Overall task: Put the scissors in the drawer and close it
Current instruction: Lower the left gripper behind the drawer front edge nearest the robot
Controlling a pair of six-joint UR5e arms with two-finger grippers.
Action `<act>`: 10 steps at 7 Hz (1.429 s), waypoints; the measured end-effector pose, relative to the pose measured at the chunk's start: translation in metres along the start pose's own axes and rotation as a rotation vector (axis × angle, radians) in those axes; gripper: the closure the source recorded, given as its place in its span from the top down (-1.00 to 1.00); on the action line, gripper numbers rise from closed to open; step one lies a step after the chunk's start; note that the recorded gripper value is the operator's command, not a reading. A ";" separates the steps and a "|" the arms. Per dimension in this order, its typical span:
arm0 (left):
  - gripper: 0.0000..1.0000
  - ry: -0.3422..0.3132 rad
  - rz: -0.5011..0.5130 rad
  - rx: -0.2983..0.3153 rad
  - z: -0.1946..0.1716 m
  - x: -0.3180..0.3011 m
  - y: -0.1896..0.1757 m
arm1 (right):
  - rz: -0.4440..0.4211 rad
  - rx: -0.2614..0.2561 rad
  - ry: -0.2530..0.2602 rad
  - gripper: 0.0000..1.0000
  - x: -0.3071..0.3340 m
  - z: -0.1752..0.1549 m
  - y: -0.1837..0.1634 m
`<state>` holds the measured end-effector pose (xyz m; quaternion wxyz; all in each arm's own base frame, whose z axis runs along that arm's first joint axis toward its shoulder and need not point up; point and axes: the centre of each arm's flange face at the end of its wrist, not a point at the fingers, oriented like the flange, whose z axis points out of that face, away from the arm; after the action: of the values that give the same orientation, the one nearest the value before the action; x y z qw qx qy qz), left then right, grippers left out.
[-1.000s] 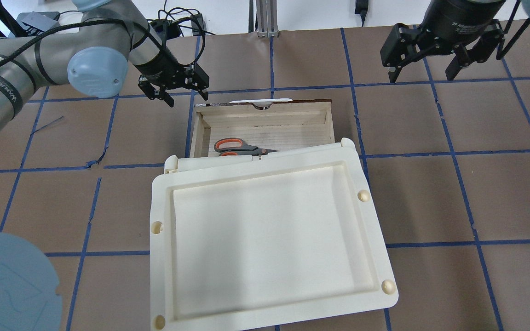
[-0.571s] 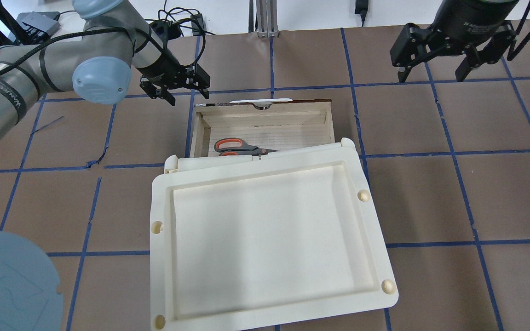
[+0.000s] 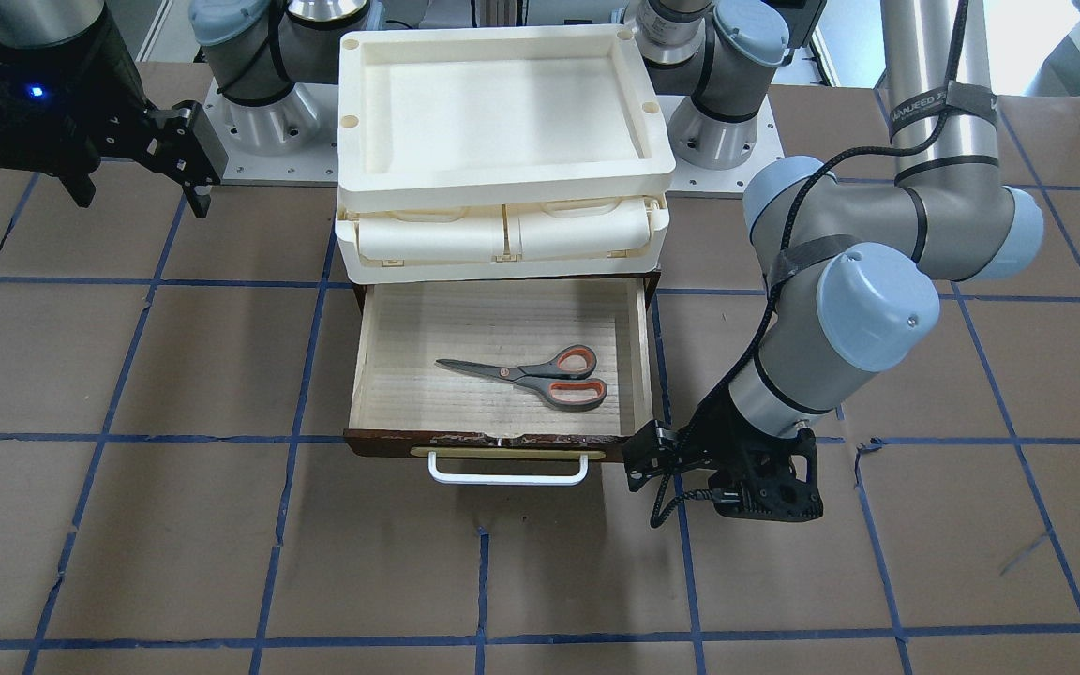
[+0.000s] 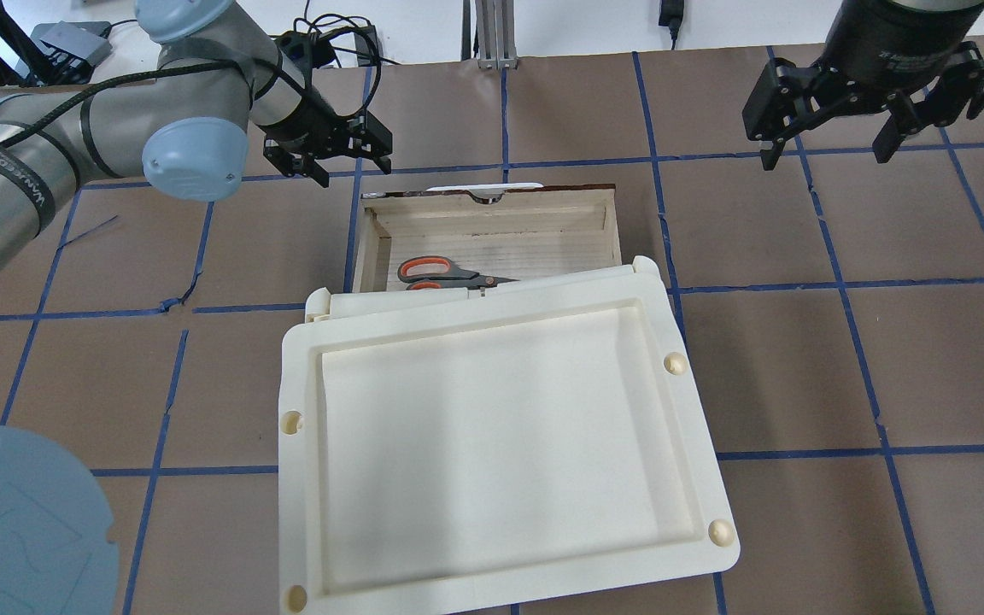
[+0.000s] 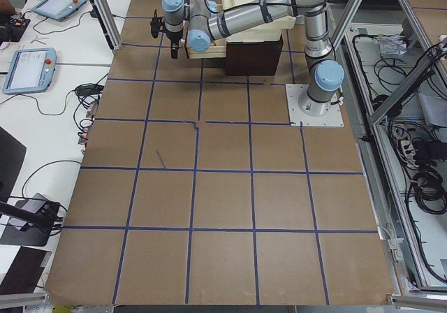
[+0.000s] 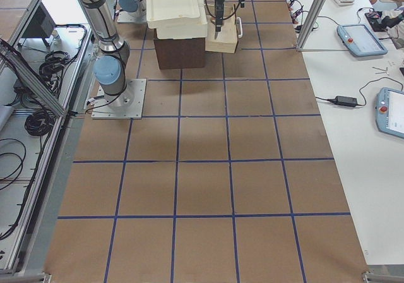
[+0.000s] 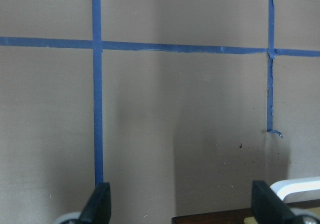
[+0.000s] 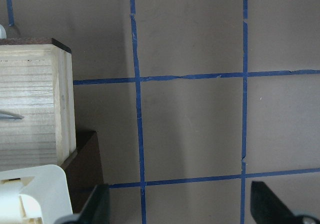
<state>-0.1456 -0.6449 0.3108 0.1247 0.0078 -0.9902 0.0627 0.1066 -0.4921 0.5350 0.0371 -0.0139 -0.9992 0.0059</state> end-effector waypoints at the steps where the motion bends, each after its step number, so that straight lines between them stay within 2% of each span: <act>1: 1.00 0.001 -0.002 -0.002 0.001 0.000 0.001 | -0.006 0.000 -0.015 1.00 -0.001 0.000 -0.001; 3: 1.00 0.001 -0.058 -0.017 0.005 -0.001 0.004 | -0.060 0.001 -0.042 1.00 -0.005 0.000 -0.003; 5: 1.00 -0.001 -0.114 -0.034 0.009 -0.002 0.007 | -0.075 -0.001 -0.047 1.00 -0.005 0.001 -0.003; 10: 1.00 -0.007 -0.163 -0.201 0.017 -0.004 0.027 | -0.081 -0.007 -0.048 1.00 -0.005 0.005 -0.004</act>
<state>-0.1468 -0.6199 0.2901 0.1260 0.0759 -0.9880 -0.0472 0.1113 -0.4961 0.5294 0.0131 0.0266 -0.9996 0.0014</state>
